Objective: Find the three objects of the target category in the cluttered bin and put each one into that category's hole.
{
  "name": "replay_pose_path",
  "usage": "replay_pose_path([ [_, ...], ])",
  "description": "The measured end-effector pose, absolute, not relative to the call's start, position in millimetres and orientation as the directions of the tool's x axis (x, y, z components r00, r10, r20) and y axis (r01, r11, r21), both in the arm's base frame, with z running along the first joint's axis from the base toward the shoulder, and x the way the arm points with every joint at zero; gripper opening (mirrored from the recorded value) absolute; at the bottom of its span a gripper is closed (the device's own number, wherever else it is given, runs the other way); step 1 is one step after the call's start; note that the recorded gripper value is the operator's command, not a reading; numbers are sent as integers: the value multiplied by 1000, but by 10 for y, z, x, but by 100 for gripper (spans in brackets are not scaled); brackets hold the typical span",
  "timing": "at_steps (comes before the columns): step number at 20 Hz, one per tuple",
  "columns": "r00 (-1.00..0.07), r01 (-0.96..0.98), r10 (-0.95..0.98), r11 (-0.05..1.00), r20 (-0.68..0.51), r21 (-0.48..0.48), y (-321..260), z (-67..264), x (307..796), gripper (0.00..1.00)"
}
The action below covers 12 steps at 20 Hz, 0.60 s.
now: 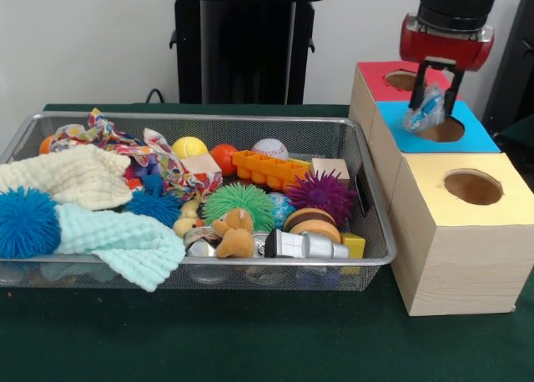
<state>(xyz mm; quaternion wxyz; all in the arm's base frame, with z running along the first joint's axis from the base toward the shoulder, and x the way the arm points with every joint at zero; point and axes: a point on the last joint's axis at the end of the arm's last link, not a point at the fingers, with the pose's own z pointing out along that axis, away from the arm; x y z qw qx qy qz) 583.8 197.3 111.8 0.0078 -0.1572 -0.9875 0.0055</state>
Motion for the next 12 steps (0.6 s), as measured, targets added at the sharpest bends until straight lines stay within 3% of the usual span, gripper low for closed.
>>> replay_pose_path([
  [12,-927,369,367,929,-78,-22,1551,946,5896,0],
])
